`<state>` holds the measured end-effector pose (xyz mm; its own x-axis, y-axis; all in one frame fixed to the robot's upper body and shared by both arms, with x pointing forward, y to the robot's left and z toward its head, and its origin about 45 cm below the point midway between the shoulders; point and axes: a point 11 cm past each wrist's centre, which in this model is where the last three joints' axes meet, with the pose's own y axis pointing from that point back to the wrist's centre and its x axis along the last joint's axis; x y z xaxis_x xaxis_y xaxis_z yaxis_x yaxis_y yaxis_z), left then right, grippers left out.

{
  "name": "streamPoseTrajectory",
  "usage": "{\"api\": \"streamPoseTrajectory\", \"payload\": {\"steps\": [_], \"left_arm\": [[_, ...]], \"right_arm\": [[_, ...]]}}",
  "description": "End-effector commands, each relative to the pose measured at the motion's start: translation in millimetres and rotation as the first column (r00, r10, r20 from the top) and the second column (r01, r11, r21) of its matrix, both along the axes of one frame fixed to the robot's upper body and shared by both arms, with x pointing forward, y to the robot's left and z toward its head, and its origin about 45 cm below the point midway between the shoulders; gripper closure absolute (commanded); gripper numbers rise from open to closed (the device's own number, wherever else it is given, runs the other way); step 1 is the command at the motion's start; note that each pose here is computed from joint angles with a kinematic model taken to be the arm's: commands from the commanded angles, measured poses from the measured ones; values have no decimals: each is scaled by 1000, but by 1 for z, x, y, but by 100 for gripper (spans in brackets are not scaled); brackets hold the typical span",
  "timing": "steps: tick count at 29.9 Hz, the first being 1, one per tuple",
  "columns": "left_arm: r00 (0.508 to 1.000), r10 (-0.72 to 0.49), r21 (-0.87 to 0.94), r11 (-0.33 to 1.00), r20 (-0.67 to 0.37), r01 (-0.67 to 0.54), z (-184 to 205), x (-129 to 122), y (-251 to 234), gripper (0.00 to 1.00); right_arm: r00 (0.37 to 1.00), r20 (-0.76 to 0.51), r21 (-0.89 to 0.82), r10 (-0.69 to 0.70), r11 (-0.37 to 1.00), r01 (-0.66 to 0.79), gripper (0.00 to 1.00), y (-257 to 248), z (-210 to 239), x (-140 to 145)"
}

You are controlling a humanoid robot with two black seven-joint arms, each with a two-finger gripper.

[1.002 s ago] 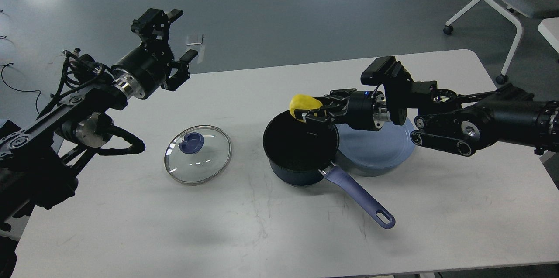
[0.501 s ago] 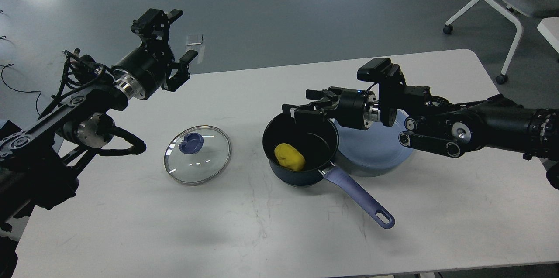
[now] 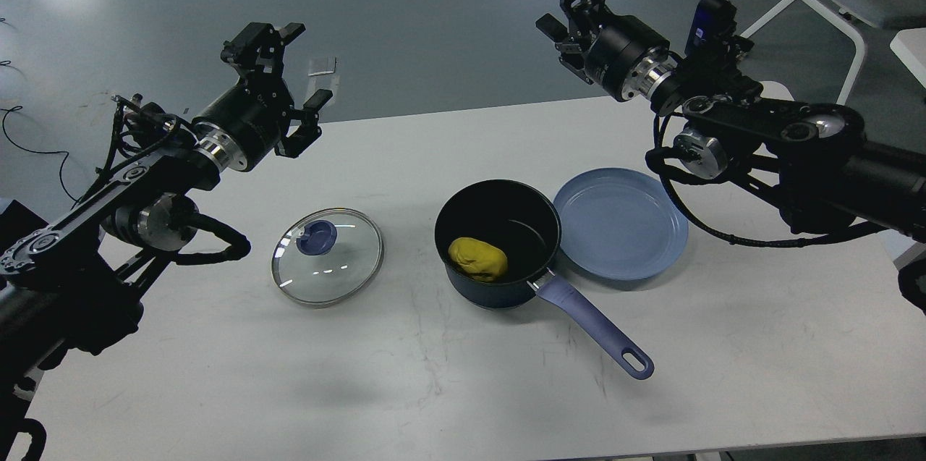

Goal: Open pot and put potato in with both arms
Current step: 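Release the potato into the saucepan and raise the right gripper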

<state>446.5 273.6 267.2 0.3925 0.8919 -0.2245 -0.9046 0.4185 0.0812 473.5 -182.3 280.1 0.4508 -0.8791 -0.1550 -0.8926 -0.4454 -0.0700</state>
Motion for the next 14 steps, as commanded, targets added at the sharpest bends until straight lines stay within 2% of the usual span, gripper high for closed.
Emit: {"api": "streamPoseTrajectory", "payload": {"steps": [1,3,7,14], "left_arm": [[996,22,-48,999,-87,-26,-14,-3,5,2],[993,31,-75,996,-118,-40,-18,-5,10,2],[992,34,-83,996,-121,-44,-20,-7,11,2],[994,37,-115,992,-104,-49,-17,-4,4,2]], "right_arm": [[992,-129,114,-11,993,26,0,-13,-19,-4],[978,-206,153,7,988,25,0,-16,-26,-10],[956,-277,178,94,983,-46,0,-13,-27,-19],[956,-278,144,91,988,-52,0,-20,-26,-18]]}}
